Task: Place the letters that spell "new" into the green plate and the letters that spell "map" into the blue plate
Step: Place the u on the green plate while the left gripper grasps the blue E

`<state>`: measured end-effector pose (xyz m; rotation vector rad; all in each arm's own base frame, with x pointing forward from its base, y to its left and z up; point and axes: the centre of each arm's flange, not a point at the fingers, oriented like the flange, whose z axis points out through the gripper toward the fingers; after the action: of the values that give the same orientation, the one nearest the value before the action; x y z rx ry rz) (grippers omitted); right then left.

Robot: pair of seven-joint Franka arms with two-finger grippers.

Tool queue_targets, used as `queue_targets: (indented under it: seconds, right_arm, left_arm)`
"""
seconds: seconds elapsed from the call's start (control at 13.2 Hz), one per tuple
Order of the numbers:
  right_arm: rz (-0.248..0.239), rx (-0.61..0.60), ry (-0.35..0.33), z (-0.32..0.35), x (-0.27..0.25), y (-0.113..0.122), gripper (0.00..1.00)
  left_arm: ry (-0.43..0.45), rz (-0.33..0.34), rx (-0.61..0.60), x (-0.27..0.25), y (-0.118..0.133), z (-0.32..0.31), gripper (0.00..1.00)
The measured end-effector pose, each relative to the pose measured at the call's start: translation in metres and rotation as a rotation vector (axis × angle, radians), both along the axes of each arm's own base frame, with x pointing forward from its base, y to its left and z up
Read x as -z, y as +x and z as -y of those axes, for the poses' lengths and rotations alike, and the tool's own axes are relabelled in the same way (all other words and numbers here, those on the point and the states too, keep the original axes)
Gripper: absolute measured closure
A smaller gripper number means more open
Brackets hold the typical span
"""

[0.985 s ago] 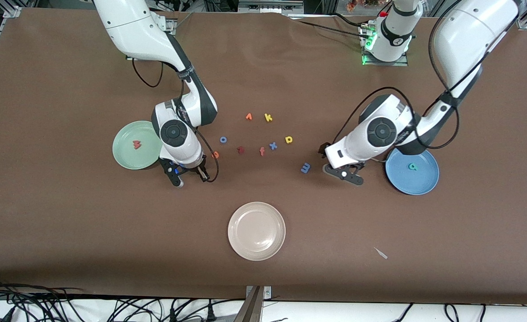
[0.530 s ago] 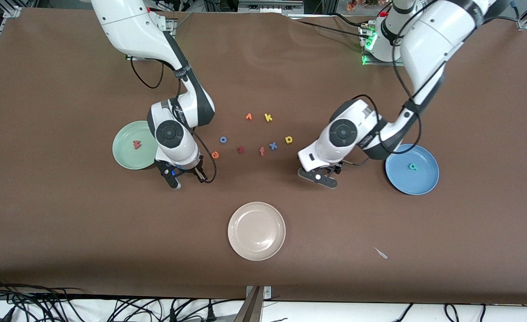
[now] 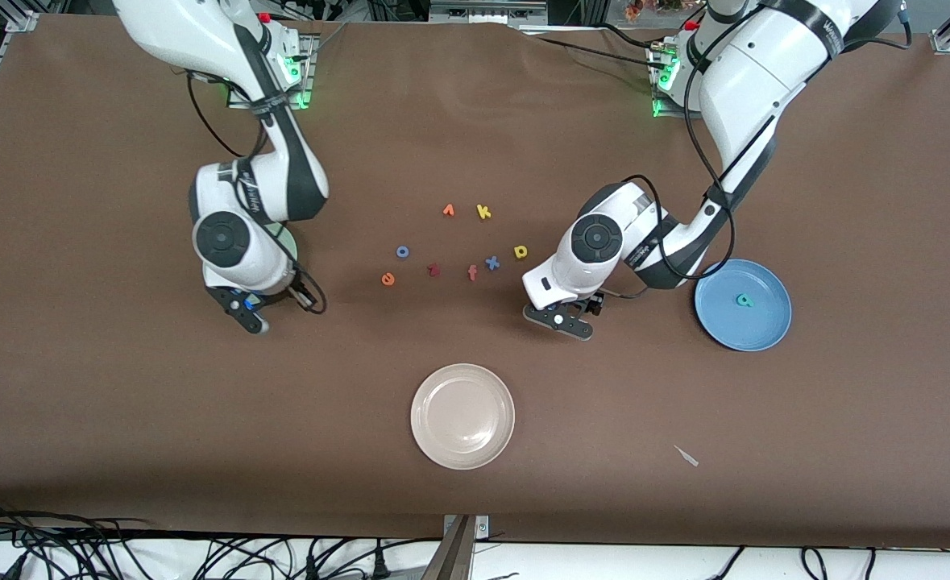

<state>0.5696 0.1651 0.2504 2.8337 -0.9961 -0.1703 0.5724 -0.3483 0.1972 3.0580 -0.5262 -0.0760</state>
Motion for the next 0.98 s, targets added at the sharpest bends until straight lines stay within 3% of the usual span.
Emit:
queue_targets:
  seconds: [0.15, 0.45, 0.53, 0.76, 0.83, 0.98]
  right_arm:
    - [-0.032, -0.046, 0.017, 0.036, 0.011, -0.026, 0.74]
    - [-0.020, -0.087, 0.030, 0.064, 0.047, -0.076, 0.73]
    - [-0.022, -0.088, 0.027, 0.066, 0.053, -0.082, 0.69]
    - [-0.010, -0.094, 0.030, 0.063, 0.050, -0.081, 0.41]
    - [0.001, -0.102, 0.036, 0.058, 0.043, -0.075, 0.30]
    - [0.005, -0.127, 0.053, 0.037, 0.015, -0.054, 0.09]
  left_arm:
    - [-0.004, -0.004, 0.000, 0.005, -0.001, 0.001, 0.00]
    - [-0.004, -0.010, 0.003, 0.008, -0.004, 0.004, 0.00]
    - [-0.003, -0.011, 0.004, 0.009, -0.007, 0.009, 0.00]
    - [0.000, -0.014, 0.017, 0.011, -0.014, 0.019, 0.02]
    - [0.001, -0.015, 0.018, 0.012, -0.015, 0.020, 0.07]
    - [0.007, -0.018, 0.021, 0.017, -0.016, 0.019, 0.08]
